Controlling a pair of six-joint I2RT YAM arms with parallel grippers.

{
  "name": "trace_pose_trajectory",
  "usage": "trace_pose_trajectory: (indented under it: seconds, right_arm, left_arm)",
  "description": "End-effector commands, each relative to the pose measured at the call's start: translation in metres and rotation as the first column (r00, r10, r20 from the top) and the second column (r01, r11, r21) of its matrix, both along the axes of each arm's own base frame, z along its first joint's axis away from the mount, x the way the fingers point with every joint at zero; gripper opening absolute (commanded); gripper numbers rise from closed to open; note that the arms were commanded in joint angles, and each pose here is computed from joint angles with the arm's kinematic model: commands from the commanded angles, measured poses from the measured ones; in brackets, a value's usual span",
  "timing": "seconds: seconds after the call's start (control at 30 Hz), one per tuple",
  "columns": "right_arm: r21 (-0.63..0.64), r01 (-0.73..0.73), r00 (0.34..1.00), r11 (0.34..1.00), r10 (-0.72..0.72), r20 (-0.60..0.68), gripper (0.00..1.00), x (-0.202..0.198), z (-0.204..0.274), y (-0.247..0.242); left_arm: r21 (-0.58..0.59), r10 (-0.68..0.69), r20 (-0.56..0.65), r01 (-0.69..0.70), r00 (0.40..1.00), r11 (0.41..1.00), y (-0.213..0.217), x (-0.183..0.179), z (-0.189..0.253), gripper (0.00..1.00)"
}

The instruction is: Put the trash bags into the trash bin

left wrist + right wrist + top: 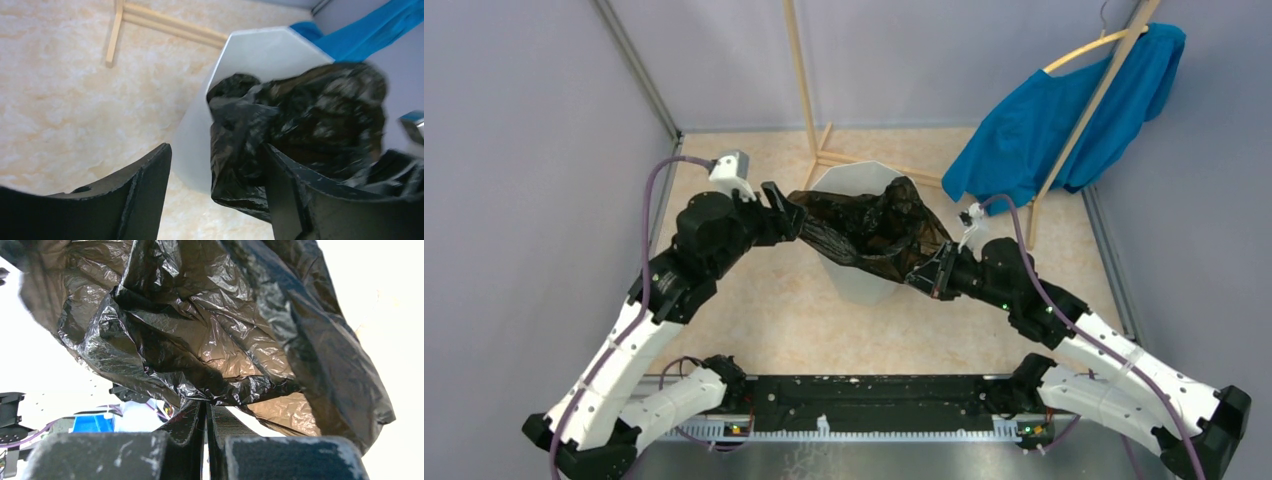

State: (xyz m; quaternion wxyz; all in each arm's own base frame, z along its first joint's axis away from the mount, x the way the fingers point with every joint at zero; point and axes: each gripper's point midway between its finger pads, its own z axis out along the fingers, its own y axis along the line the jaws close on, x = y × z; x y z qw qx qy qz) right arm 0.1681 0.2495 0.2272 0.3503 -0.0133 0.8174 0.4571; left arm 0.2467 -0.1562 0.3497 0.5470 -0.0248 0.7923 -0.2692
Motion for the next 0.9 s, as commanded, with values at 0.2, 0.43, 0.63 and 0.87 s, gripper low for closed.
trace_pose_trajectory:
  seconds: [0.2,0.43,0.63,0.87]
  right_arm:
    - [0.006,0.011,0.999,1.000,-0.011,0.036,0.00,0.005,0.001,0.000]
    - [-0.002,0.014,1.000,1.000,-0.014,0.022,0.00,0.008,-0.007,0.003]
    - [-0.032,0.055,0.998,0.998,-0.054,0.034,0.00,0.017,-0.017,0.000]
    - [-0.196,0.012,0.986,0.981,0.020,0.164,0.06,0.023,-0.033,-0.009]
  left_arm:
    - [-0.045,0.010,-0.011,-0.010,1.000,0.999,0.011,-0.020,-0.037,0.26]
    - [-0.077,0.015,-0.075,-0.021,0.997,0.997,0.014,-0.032,-0.071,0.17]
    - [0.034,0.081,-0.098,-0.078,0.992,0.996,0.019,-0.011,-0.102,0.11]
    - [0.106,0.137,-0.161,-0.121,0.977,0.987,0.012,0.015,-0.134,0.06]
